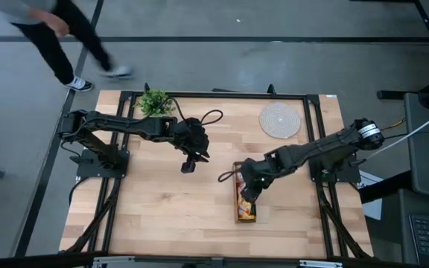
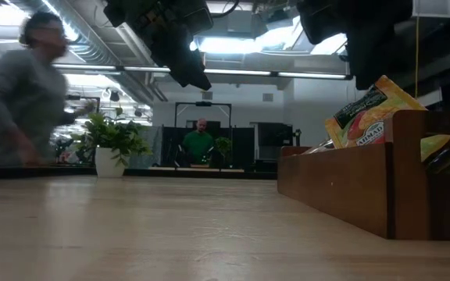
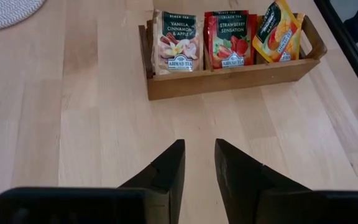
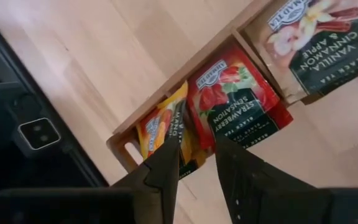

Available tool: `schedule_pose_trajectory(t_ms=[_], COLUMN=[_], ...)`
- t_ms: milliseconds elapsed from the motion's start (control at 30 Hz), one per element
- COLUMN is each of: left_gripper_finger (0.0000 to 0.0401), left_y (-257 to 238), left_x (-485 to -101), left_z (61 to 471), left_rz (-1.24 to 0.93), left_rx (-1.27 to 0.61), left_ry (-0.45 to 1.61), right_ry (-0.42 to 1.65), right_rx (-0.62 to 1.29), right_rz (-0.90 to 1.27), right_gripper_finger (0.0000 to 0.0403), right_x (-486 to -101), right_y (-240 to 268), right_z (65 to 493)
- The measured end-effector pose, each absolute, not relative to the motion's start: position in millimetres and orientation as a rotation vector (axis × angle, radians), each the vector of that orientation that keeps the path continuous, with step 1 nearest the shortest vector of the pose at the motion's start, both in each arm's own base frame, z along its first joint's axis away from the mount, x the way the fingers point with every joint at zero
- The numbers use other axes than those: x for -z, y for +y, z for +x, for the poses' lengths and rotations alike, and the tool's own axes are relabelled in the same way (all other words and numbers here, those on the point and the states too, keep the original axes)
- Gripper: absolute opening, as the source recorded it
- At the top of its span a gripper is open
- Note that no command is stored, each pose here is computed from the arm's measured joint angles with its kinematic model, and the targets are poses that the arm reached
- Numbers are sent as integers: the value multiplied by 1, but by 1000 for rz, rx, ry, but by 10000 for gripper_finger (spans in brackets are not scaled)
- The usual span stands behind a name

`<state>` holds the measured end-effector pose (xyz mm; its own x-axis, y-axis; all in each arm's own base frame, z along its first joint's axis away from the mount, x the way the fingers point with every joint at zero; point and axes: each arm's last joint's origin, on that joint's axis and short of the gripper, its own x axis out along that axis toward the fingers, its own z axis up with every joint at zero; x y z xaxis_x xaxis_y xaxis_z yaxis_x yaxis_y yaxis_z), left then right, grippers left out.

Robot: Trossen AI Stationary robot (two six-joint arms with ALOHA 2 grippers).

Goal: Pick & Place Tea
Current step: Put the yellow tea bag into the right section of the wooden organizer

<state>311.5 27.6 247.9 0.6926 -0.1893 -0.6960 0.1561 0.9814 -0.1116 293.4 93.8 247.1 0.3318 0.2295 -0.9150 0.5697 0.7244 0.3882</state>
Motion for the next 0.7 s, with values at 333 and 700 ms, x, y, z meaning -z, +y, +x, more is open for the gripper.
schedule_pose_trajectory(t_ms=[333, 700], left_gripper_finger=[86, 86], left_y=[28, 28], left_x=[-248, -248], left_z=[311, 312], left_rz=[-40, -39], left_rx=[189, 188], left_ry=[783, 782], right_ry=[1295, 1322], right_rx=[210, 167], right_rz=[796, 816], right_gripper_finger=[108, 102], right_x=[-235, -219], right_y=[92, 100], right_z=[302, 314])
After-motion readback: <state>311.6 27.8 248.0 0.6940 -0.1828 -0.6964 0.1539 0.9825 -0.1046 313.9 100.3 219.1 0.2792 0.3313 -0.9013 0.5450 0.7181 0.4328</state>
